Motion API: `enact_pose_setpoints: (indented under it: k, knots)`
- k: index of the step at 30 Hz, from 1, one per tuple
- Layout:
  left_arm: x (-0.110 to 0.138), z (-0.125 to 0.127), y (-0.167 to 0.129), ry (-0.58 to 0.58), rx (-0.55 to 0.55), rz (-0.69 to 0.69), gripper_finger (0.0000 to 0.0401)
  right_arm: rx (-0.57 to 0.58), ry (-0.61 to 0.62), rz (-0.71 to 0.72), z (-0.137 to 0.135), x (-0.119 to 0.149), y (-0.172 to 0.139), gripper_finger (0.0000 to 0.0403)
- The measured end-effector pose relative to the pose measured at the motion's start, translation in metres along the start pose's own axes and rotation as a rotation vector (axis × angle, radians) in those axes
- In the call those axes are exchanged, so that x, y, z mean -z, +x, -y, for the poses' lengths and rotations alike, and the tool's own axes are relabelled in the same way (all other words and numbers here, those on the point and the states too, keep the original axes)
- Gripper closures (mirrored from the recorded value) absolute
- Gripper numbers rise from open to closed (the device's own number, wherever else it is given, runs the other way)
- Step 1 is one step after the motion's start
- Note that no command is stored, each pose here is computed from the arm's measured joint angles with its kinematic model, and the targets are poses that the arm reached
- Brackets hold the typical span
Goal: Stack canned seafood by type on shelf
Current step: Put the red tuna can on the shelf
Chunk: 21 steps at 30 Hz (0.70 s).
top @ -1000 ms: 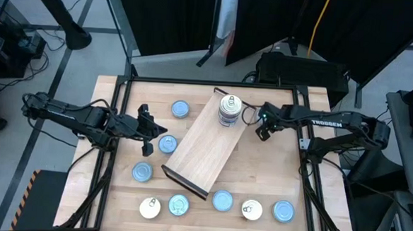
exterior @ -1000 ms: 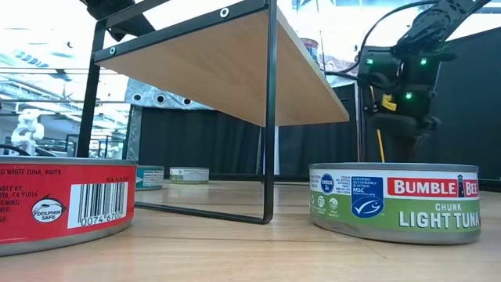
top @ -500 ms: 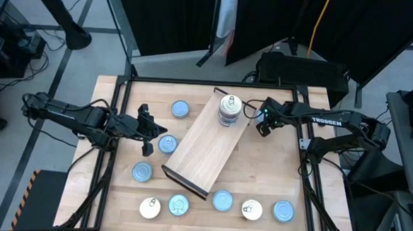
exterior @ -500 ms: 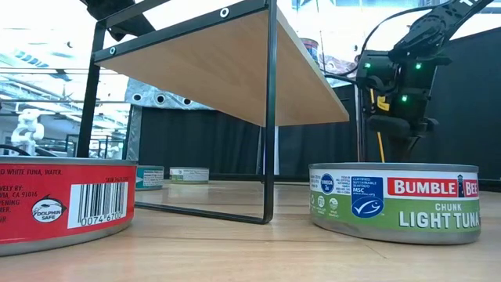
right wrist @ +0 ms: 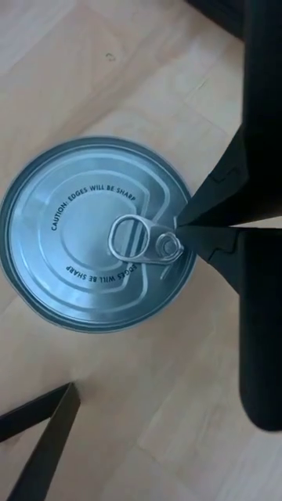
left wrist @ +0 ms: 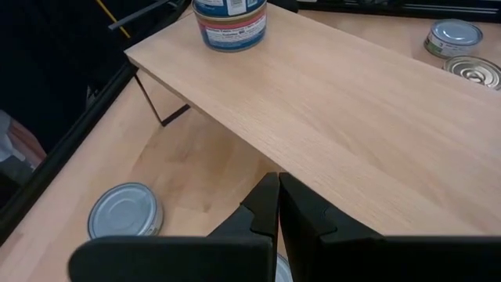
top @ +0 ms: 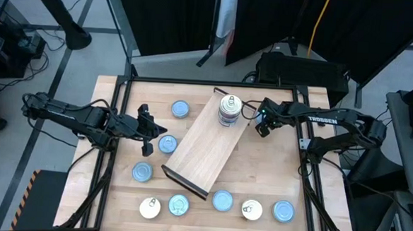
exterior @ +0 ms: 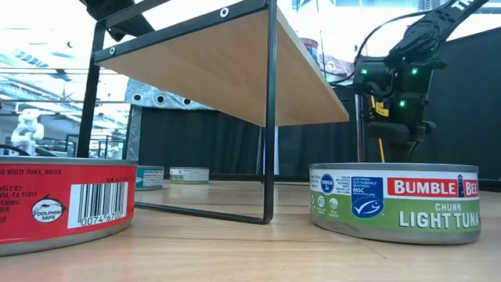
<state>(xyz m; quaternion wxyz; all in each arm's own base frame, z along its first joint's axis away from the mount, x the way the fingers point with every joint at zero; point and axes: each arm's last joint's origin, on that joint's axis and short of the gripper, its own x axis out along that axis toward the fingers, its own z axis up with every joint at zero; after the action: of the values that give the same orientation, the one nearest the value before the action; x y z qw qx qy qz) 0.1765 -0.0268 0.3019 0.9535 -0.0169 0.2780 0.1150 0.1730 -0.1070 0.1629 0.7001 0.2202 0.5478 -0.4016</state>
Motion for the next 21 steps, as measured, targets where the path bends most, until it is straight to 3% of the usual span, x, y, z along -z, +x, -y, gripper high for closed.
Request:
enact_pose_setpoints:
  k: [15, 21]
  knots:
    - [0.000, 0.000, 0.000, -0.003, -0.001, -0.004, 0.0386, 0.029, -0.012, -0.125, -0.005, 0.024, 0.008, 0.0403]
    - [0.002, 0.000, 0.000, 0.000, -0.004, -0.018, 0.0386, 0.014, 0.011, -0.095, -0.011, 0.027, 0.002, 0.0403]
